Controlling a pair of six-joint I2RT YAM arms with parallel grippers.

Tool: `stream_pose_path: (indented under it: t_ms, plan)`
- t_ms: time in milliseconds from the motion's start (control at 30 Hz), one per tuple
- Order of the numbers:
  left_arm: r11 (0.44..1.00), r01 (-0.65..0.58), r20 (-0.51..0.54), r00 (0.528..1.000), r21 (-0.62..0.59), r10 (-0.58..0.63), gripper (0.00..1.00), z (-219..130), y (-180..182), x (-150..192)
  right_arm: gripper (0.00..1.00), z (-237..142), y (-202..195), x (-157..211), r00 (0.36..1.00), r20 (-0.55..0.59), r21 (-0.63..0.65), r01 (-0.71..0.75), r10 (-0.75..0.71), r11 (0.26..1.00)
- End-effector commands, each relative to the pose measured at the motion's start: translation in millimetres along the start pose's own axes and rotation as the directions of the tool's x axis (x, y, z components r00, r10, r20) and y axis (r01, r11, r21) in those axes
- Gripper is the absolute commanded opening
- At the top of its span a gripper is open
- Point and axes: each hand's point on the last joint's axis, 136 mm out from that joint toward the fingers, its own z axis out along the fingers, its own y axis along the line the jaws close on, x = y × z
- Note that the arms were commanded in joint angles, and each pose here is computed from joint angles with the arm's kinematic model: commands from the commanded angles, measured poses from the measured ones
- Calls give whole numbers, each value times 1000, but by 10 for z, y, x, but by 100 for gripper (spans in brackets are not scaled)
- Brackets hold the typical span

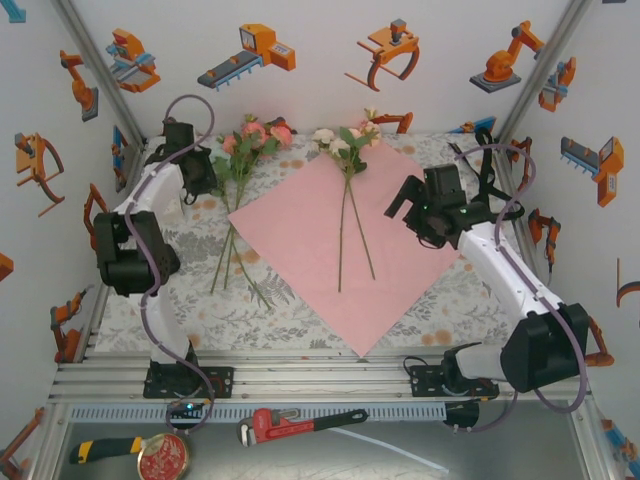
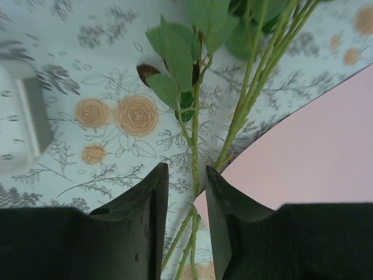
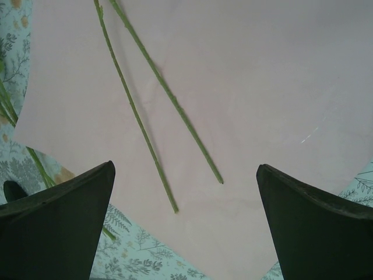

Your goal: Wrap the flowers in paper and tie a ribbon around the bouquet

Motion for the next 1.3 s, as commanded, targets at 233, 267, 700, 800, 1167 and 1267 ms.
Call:
stream_pose_path:
  t_ms: [233,267,700,800,1167,1267]
  plan:
    - [1000,24,-138,990,16,-21,34,540,-61,291,99,-82,201,-161,999,40,-48,35,-33,998]
    - [1000,15,-162,987,3,-14,34,569,-37,341,99,-89,190,-156,999,40,-44,35,-34,998]
    - [999,-3,-127,992,-44,-2,2,399,76,174,98,-156,169,-189,998,53,-29,47,-45,998]
    - [995,-54,-44,998,-84,51,0,63,103,-163,98,-150,184,-198,998,52,-31,47,-45,998]
    - [969,-54,244,970,240,-6,0,-1036,-643,-1125,98,-160,144,-168,998,53,-25,42,-41,999]
    - [863,1,233,963,506,-138,0,-1149,-1183,-1241,98,-167,136,-161,998,54,-25,42,-40,999]
